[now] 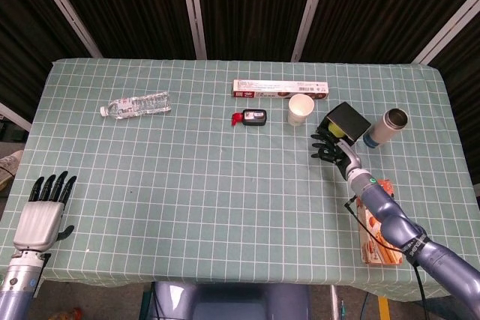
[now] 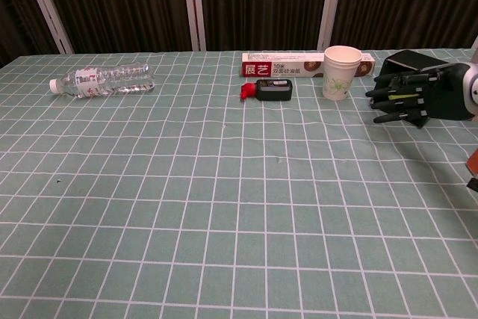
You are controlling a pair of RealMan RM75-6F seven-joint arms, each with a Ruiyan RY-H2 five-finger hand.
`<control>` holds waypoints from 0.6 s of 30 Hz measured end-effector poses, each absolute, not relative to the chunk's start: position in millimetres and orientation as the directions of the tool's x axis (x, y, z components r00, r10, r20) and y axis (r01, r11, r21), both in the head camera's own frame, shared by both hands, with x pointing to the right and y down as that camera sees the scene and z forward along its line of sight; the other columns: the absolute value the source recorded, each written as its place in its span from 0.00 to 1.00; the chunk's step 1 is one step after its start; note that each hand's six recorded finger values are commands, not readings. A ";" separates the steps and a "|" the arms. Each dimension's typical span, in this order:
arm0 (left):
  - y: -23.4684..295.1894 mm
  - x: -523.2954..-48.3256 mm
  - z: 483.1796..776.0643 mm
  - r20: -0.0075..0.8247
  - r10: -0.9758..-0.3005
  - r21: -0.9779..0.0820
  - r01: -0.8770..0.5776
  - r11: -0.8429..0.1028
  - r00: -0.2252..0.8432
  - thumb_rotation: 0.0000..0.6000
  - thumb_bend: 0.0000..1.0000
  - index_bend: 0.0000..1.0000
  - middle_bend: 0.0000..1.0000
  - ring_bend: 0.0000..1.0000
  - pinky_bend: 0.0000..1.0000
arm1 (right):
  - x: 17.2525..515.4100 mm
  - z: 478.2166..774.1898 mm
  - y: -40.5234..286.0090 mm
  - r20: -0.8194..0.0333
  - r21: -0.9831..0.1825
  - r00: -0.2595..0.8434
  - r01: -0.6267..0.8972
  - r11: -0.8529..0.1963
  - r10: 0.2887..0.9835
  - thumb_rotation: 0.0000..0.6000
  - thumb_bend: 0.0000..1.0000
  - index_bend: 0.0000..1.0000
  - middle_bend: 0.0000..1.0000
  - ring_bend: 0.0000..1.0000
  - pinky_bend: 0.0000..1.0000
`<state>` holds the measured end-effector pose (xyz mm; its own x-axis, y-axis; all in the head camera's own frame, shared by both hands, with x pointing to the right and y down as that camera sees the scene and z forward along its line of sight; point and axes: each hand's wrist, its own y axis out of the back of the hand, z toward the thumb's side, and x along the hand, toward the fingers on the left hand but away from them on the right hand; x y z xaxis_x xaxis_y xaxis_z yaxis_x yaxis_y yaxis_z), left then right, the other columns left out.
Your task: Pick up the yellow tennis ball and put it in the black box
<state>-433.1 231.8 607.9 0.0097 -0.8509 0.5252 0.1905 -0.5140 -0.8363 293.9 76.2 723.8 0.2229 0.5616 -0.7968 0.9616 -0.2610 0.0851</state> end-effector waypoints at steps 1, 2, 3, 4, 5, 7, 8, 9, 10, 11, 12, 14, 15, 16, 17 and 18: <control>232.5 -432.7 606.3 0.524 -0.851 -0.838 0.188 -0.512 0.015 1.00 0.13 0.00 0.00 0.00 0.00 | 290.4 719.7 81.6 -0.792 0.093 0.236 0.958 -0.270 0.563 1.00 0.78 0.06 0.16 0.13 0.22; 233.3 -432.4 604.5 0.523 -0.852 -0.840 0.184 -0.511 0.021 1.00 0.13 0.00 0.00 0.00 0.00 | 287.5 716.1 86.1 -0.788 0.099 0.246 0.956 -0.277 0.565 1.00 0.78 0.05 0.16 0.13 0.22; 234.3 -431.9 601.9 0.520 -0.854 -0.843 0.178 -0.507 0.030 1.00 0.13 0.00 0.00 0.00 0.00 | 284.5 712.0 90.7 -0.782 0.107 0.256 0.953 -0.283 0.568 1.00 0.78 0.05 0.16 0.13 0.22; 235.0 -431.6 599.5 0.516 -0.856 -0.846 0.174 -0.503 0.037 1.00 0.13 0.00 0.00 0.00 0.00 | 280.2 705.6 97.5 -0.775 0.117 0.271 0.949 -0.292 0.571 1.00 0.78 0.05 0.16 0.12 0.21; 235.8 -431.4 596.9 0.512 -0.858 -0.850 0.169 -0.499 0.044 1.00 0.13 0.00 0.00 0.00 0.00 | 277.1 700.1 103.0 -0.768 0.123 0.282 0.946 -0.300 0.575 1.00 0.77 0.04 0.16 0.12 0.21; 237.8 -430.9 589.9 0.498 -0.865 -0.861 0.156 -0.485 0.061 1.00 0.13 0.00 0.00 0.00 0.00 | 271.8 684.9 117.2 -0.751 0.125 0.306 0.936 -0.329 0.585 1.00 0.74 0.02 0.16 0.11 0.21; 238.8 -430.9 586.6 0.491 -0.868 -0.866 0.149 -0.478 0.068 1.00 0.13 0.00 0.00 0.00 0.00 | 270.5 677.3 123.8 -0.742 0.117 0.314 0.931 -0.347 0.593 1.00 0.73 0.02 0.16 0.11 0.21; 240.1 -431.0 582.2 0.482 -0.873 -0.872 0.140 -0.469 0.078 1.00 0.13 0.00 0.00 0.00 0.00 | 269.1 669.3 130.4 -0.731 0.107 0.323 0.924 -0.367 0.601 1.00 0.71 0.01 0.16 0.11 0.21; 241.2 -431.2 578.8 0.474 -0.876 -0.877 0.134 -0.462 0.084 1.00 0.13 0.00 0.00 0.00 0.00 | 268.0 658.8 138.7 -0.717 0.084 0.333 0.913 -0.398 0.612 1.00 0.71 0.00 0.16 0.11 0.21; 242.4 -431.6 575.4 0.467 -0.880 -0.882 0.126 -0.455 0.091 1.00 0.13 0.00 0.00 0.00 0.00 | 269.0 651.6 144.6 -0.707 0.060 0.337 0.904 -0.422 0.622 1.00 0.70 0.00 0.16 0.11 0.21; 244.1 -432.0 571.0 0.457 -0.884 -0.888 0.116 -0.446 0.099 1.00 0.13 0.00 0.00 0.00 0.00 | 271.6 645.1 150.4 -0.698 0.029 0.338 0.894 -0.447 0.632 1.00 0.70 0.00 0.16 0.11 0.21; 247.1 -432.7 565.2 0.445 -0.889 -0.895 0.101 -0.435 0.113 1.00 0.13 0.00 0.00 0.00 0.00 | 281.2 630.7 163.7 -0.674 -0.059 0.334 0.865 -0.499 0.659 1.00 0.69 0.00 0.15 0.11 0.21; 249.6 -432.9 562.5 0.442 -0.889 -0.897 0.092 -0.433 0.123 1.00 0.13 0.00 0.00 0.00 0.00 | 286.1 624.4 168.9 -0.660 -0.103 0.332 0.849 -0.518 0.674 1.00 0.69 0.00 0.14 0.10 0.20; 251.6 -432.9 561.1 0.442 -0.887 -0.897 0.088 -0.433 0.132 1.00 0.13 0.00 0.00 0.00 0.00 | 293.4 615.7 175.5 -0.637 -0.170 0.329 0.823 -0.543 0.697 1.00 0.69 0.00 0.14 0.10 0.20; 253.5 -432.7 560.1 0.442 -0.886 -0.897 0.087 -0.434 0.140 1.00 0.13 0.00 0.00 0.00 0.00 | 299.2 608.6 180.2 -0.615 -0.224 0.327 0.800 -0.557 0.717 1.00 0.69 0.00 0.13 0.09 0.17; 256.0 -432.4 559.3 0.444 -0.883 -0.896 0.087 -0.436 0.151 1.00 0.13 0.00 0.00 0.00 0.00 | 304.9 601.0 184.7 -0.590 -0.279 0.327 0.775 -0.567 0.738 1.00 0.69 0.00 0.12 0.07 0.15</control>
